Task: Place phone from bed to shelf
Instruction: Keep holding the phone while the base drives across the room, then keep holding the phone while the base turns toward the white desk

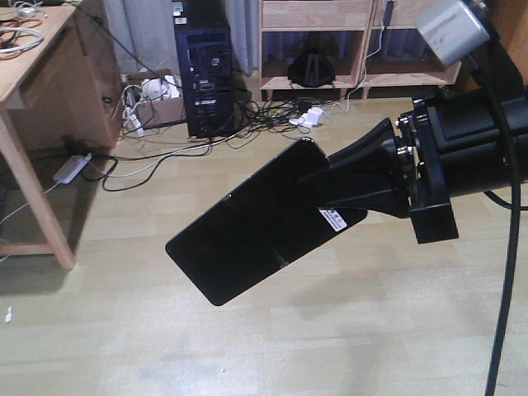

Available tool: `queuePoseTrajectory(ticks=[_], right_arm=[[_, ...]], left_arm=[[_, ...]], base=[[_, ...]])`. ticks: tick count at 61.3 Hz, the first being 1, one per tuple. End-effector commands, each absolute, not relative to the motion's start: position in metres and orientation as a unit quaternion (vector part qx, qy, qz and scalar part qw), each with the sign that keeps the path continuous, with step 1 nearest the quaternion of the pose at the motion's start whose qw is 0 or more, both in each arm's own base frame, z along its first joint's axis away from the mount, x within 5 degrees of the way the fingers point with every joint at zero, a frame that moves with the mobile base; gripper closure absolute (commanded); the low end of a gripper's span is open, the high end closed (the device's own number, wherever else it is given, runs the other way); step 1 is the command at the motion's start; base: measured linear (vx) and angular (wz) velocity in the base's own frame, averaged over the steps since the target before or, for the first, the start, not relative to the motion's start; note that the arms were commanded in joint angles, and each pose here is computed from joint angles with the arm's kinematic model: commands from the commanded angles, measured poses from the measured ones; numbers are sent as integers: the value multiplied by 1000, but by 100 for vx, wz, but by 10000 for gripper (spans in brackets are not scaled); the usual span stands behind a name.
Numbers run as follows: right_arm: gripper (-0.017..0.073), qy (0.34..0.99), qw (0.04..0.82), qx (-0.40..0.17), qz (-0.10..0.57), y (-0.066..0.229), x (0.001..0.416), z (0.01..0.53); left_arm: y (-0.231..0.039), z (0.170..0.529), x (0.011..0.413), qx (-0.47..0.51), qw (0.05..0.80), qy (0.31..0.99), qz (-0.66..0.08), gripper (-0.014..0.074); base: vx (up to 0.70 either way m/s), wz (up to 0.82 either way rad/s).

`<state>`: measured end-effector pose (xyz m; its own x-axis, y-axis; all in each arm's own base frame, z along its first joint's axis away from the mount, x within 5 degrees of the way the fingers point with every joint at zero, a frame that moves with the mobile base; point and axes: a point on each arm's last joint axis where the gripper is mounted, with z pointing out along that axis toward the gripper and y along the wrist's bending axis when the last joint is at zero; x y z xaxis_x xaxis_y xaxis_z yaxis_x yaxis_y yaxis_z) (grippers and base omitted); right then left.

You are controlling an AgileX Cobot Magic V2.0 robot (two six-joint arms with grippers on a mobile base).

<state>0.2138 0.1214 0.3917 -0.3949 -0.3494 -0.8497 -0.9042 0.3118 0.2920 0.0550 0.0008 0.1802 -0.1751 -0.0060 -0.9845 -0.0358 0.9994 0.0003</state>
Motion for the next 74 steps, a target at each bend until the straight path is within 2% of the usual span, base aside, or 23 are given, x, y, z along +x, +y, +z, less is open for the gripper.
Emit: queuePoseTrajectory(ticks=[1,26,74], right_arm=[[560,700,360,-434,438,123,201,412],[560,700,360,-434,438,123,201,412],[560,700,360,-434,438,123,201,412]], left_arm=[[1,186,55,-19,669,743,9,593],[1,186,55,-19,669,743,9,593],[1,186,55,-19,669,743,9,593]], base=[[30,-17],[26,-33],[20,-54]])
